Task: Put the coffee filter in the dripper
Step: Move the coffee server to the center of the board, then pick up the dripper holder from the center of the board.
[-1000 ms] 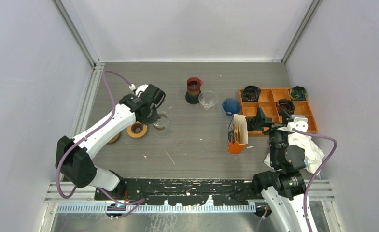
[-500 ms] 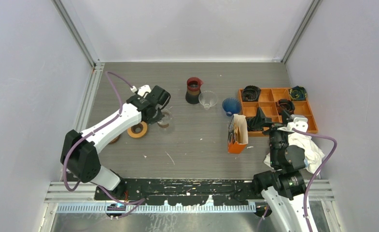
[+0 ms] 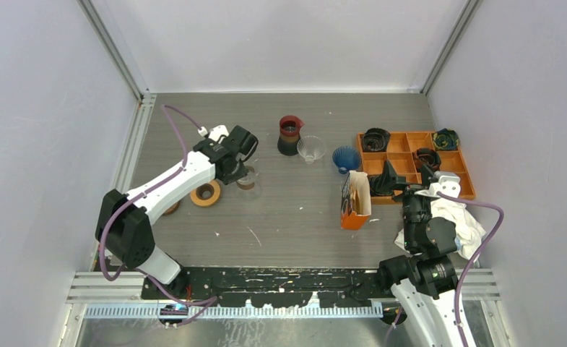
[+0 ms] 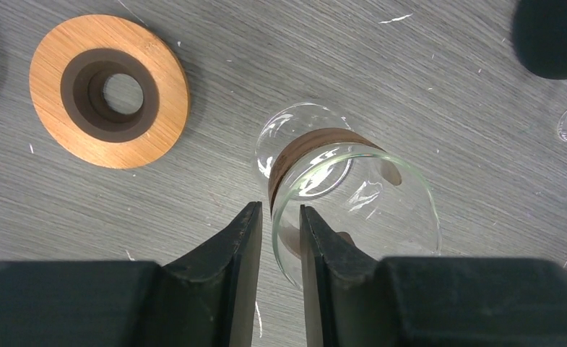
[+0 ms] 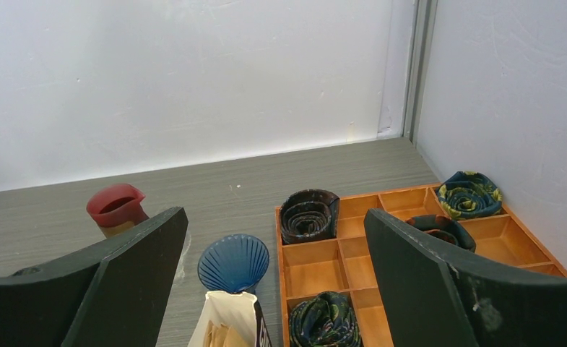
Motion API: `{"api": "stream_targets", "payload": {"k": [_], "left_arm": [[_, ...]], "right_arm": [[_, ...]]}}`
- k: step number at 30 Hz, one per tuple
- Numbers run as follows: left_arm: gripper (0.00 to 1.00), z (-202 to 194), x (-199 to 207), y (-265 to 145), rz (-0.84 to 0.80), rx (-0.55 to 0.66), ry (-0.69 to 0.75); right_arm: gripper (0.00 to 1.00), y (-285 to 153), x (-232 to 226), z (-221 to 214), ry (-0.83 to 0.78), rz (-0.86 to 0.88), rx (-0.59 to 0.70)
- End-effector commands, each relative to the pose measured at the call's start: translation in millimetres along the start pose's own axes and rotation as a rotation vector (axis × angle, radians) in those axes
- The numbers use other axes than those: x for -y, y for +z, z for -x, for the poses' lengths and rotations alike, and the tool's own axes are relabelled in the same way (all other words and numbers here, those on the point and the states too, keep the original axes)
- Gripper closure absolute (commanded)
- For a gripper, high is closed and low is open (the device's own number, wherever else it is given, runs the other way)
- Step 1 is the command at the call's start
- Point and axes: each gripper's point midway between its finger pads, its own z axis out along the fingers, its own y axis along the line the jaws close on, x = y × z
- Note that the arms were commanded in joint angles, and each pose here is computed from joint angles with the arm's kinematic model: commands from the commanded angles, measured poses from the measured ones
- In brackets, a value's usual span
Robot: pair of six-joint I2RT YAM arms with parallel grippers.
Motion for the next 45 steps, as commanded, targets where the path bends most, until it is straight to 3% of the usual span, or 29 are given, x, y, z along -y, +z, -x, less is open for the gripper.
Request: {"api": "stream_targets", "payload": {"k": [1, 10, 17, 30, 34, 45], "left_arm": [[0.68, 22, 9, -15, -0.041, 0.066, -0.022], [0.31, 47, 1, -50, -0.099, 0.146, -0.036], [0.00, 62, -36, -68, -0.123, 0.206, -0.048], [0.01, 60, -106, -56, -0.069, 0.180, -0.070], [0.01, 50, -112, -36, -0.123, 0.132, -0.140], [0.01, 29, -138, 11, -0.064, -0.038, -0.219]], "right_arm": [[0.00, 1, -4, 12, 0.018, 0.016, 0.043], [0.00, 2, -6, 10, 0.013, 0.025, 0.033], [0.00, 3, -7, 7, 0.006, 0.031, 0.022], [0.00, 7, -11, 1, -0.001, 0.045, 0.001], [0.00, 7, -12, 0, -0.003, 0.047, -0.005], [0.00, 7, -11, -1, -0.007, 0.044, -0.009]]}}
